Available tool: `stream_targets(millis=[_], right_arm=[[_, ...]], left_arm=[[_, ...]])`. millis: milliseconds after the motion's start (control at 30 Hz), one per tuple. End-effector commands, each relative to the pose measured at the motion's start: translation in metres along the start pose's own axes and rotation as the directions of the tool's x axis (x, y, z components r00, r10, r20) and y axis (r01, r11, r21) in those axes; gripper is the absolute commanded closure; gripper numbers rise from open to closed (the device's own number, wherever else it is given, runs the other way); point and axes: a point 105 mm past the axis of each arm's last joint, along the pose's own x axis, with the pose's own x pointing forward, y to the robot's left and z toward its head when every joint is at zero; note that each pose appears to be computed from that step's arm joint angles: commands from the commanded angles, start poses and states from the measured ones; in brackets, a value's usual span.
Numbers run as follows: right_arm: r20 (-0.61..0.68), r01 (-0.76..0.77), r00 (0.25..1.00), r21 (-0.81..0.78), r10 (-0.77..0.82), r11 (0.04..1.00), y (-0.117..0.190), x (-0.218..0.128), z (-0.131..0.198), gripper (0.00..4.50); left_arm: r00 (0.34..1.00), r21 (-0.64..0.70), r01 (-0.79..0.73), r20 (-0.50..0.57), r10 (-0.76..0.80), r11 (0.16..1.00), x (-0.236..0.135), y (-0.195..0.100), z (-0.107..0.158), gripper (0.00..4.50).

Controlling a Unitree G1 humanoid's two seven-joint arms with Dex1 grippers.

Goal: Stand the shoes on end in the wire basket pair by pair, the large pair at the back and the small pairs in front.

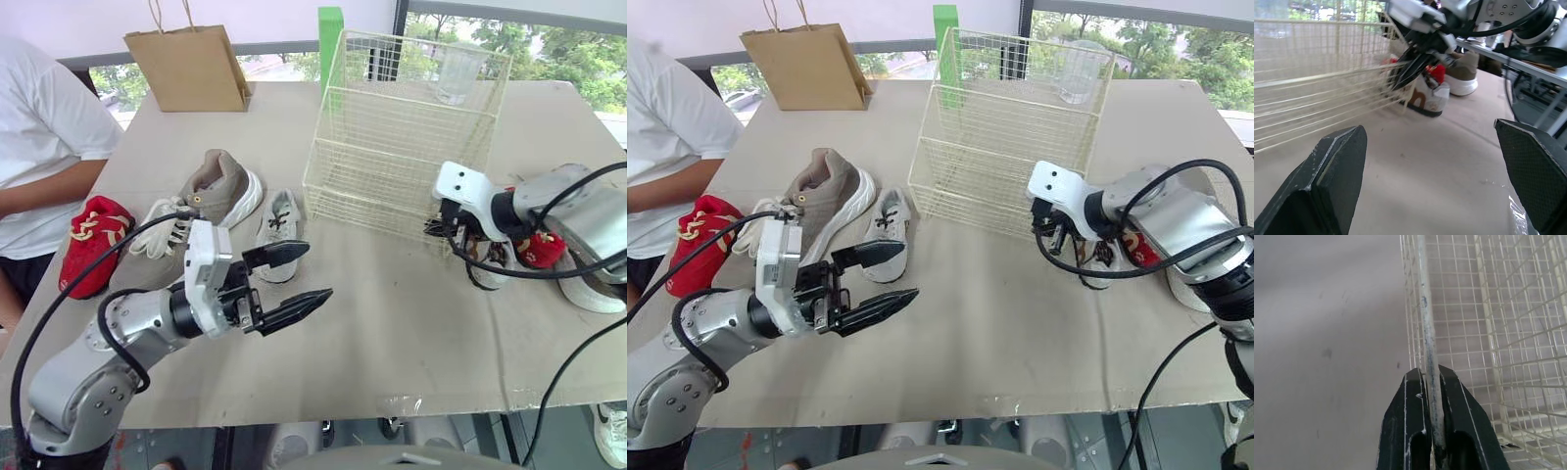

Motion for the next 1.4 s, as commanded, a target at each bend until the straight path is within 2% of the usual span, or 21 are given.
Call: stream_targets(millis=[33,333,733,900,1167,1267,1400], right_arm=[[-0.001,-0.011,1.000,-0.145,0.011,0.989,-0.003,-0.013,-0.001,4.47],[0.004,-0.112,0.993,-0.249,0.116,0.962,0.011,-0.015,-0.009,4.47],[0.034,-0.130,0.990,-0.186,0.138,0.974,0.041,-0.016,-0.002,4.47],[0.036,-0.104,0.993,-0.201,0.114,0.974,0.040,-0.017,-0.005,4.47],[0.181,-0.104,0.972,-0.229,0.147,0.968,0.038,-0.027,0.011,4.47],[0.212,-0.116,0.963,-0.231,0.167,0.966,0.041,-0.032,0.016,3.50],[0.240,-0.088,0.959,-0.244,0.148,0.966,0.043,-0.038,0.020,1.57]], left_arm=[[1.000,0.042,0.008,0.022,-0.009,0.999,-0.003,-0.008,0.009,0.00],[0.999,0.018,-0.034,0.001,0.034,0.999,-0.018,-0.012,0.001,0.00],[0.997,-0.004,-0.071,-0.023,0.071,0.997,-0.033,-0.015,-0.012,0.00],[0.998,0.005,-0.063,-0.022,0.063,0.998,-0.031,-0.012,-0.012,0.00],[0.999,0.018,-0.046,-0.019,0.046,0.999,-0.027,-0.009,-0.012,0.00],[0.999,0.015,-0.037,-0.015,0.037,0.999,-0.026,-0.009,-0.012,0.00],[1.000,0.008,-0.022,-0.011,0.023,1.000,-0.024,-0.008,-0.012,0.00]])
